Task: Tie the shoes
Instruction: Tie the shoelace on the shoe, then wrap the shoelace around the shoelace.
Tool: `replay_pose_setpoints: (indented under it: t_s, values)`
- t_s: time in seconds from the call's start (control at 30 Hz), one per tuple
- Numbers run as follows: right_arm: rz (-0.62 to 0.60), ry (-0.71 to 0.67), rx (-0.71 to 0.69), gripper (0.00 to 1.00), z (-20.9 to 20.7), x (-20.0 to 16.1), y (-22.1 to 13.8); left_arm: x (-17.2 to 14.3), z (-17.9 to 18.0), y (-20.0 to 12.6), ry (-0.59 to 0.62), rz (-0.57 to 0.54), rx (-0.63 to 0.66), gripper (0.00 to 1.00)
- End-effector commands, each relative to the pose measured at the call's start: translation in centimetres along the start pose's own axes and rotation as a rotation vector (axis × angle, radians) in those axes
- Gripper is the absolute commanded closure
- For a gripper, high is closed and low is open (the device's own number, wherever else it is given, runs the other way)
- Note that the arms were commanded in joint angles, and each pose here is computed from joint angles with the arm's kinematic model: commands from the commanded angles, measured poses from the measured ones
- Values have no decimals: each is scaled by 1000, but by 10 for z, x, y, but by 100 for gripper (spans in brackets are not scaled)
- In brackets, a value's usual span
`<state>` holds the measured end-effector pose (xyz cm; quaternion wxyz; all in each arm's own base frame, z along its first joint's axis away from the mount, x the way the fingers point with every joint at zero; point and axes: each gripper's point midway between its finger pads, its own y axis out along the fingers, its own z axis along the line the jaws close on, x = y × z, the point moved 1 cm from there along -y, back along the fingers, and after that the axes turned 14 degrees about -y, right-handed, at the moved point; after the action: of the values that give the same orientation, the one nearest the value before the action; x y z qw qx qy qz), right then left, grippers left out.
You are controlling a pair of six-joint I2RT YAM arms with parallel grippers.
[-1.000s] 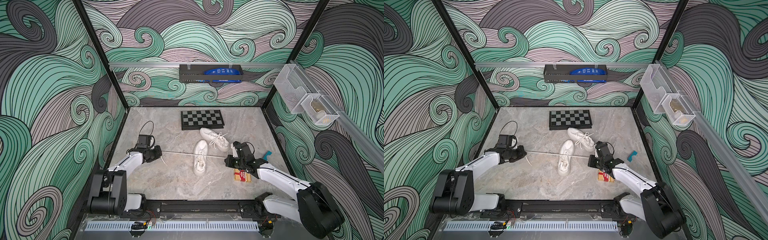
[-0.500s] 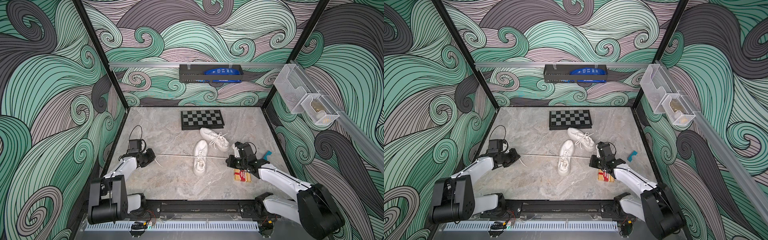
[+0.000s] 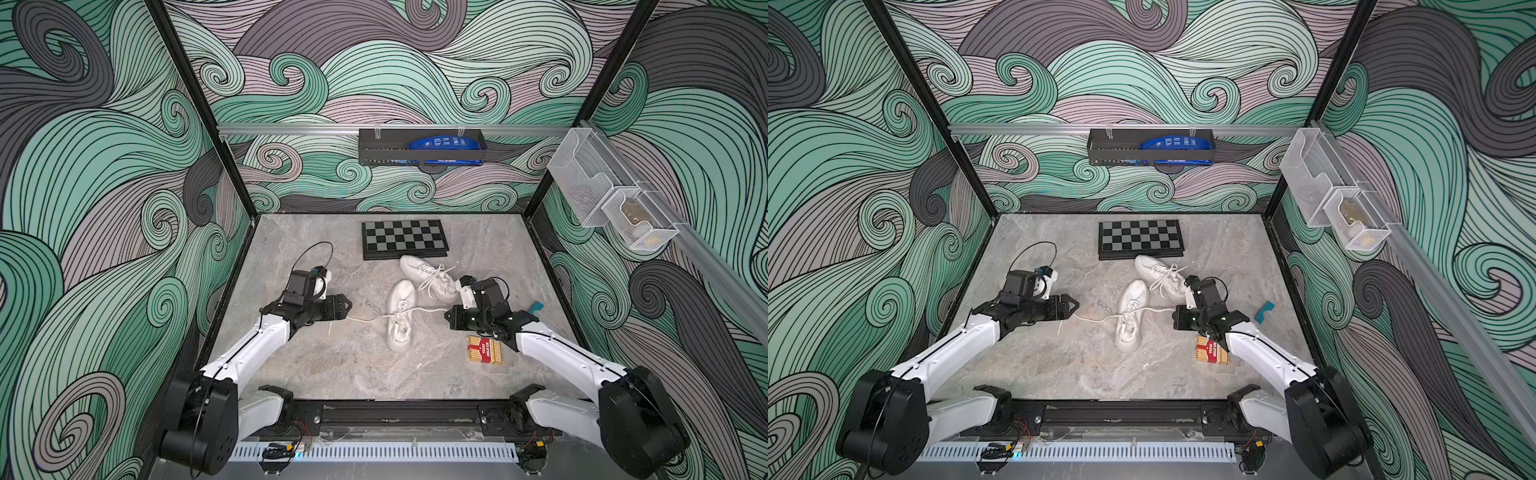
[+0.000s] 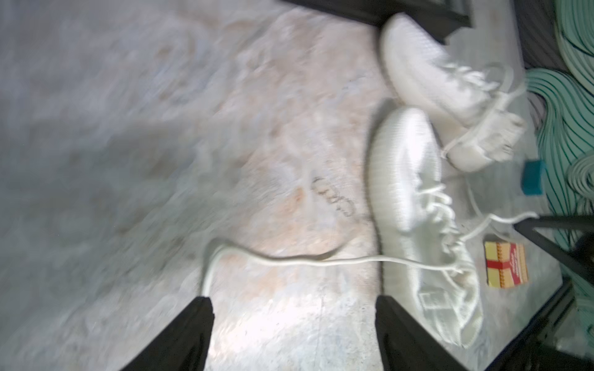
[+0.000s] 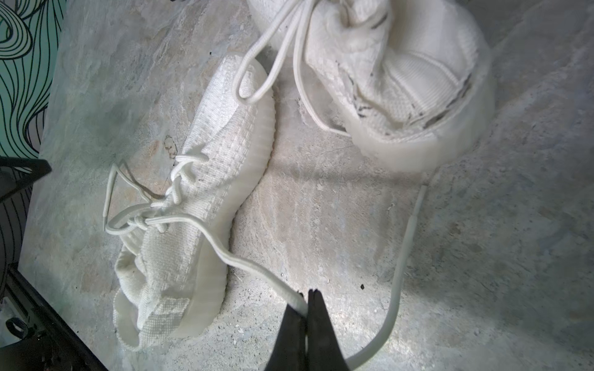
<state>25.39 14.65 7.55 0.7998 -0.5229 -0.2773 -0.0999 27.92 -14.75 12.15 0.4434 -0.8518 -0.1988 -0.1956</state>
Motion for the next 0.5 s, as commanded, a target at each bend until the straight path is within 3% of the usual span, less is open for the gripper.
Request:
replay_pose_setpoints:
  t_s: [0.0,0.1,0.2,0.27,0.47]
  values:
    - [-6,-23,10,100,5,8,-2,3,-52,1,408,-57,-178,20]
    - [-13,-23,6,100,5,10,-3,-6,-65,12,595,-82,-210,21]
    - [-16,-19,2,100,4,11,-3,-18,-59,28,690,-19,-187,35]
    - [-18,-17,1,100,4,11,-3,-27,-51,39,725,46,-155,41]
    - [-21,-10,-6,100,3,12,-3,-47,-51,63,764,152,-168,43]
